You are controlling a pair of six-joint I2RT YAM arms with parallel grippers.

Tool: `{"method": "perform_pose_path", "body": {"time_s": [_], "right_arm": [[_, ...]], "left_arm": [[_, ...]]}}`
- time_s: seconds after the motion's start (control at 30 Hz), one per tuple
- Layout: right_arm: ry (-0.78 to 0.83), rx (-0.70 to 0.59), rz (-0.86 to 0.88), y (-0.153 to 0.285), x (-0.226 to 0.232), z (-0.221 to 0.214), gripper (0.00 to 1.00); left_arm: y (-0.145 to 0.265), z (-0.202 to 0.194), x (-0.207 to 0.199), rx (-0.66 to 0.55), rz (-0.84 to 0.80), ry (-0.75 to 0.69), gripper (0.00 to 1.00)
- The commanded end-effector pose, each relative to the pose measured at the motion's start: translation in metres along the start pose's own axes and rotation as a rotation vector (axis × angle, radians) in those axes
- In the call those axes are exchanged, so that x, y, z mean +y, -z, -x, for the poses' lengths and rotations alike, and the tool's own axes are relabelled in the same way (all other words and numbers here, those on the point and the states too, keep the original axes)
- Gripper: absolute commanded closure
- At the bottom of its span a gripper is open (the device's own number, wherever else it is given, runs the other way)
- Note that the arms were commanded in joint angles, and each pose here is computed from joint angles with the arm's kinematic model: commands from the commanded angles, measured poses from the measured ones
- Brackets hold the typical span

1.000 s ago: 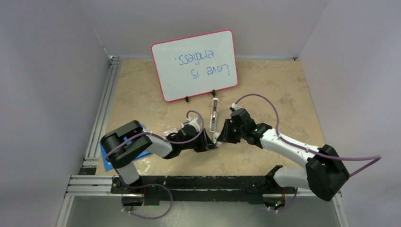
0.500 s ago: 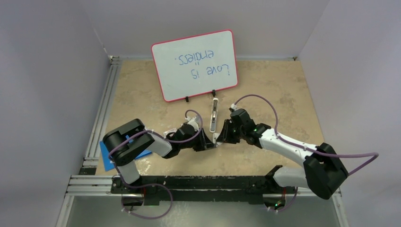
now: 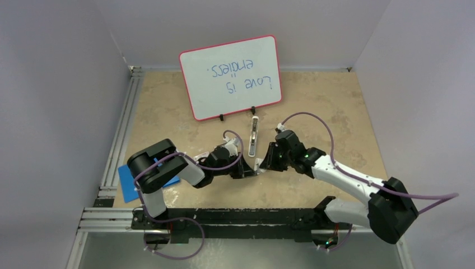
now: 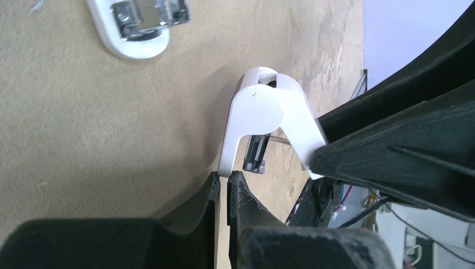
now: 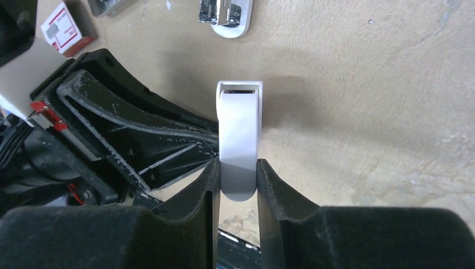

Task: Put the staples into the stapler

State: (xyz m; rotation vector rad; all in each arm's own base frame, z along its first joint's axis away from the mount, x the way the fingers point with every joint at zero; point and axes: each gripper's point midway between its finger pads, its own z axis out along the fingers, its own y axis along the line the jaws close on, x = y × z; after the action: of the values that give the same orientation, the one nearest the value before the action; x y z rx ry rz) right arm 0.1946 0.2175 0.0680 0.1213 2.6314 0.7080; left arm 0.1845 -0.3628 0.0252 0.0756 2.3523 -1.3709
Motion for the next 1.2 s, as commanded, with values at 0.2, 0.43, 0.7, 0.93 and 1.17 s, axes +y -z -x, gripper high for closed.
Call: {"method": "perform_pose_path", "body": {"time_s": [0.2,0.43,0.7,0.93,1.17], "right_arm": [[0.001,-0.163,0.012,0.027,0.018,0.049,0.72],[0.007,-0.168,-0.01,0.026,0.01,0.058,0.69],[0.001,-0.15,0.007,0.014,0.009,0.059,0.65],[0.019,-0.122,0.044,0.011,0.008,0.046,0.38],[0.007,-0.2,0.014,0.006,-0.006,0.051,0.25]], "left_arm": [[0.01,-0.023,0.013,0.109,-0.05,-0.288,1.0],[0.015,-0.031,0.009,0.134,-0.088,-0.406,1.0],[0.012,-0.036,0.0,0.156,-0.115,-0.379,1.0],[0.007,-0.029,-0.008,0.148,-0.06,-0.185,1.0],[-0.005,-0.026,0.003,0.146,0.048,-0.023,1.0]]}}
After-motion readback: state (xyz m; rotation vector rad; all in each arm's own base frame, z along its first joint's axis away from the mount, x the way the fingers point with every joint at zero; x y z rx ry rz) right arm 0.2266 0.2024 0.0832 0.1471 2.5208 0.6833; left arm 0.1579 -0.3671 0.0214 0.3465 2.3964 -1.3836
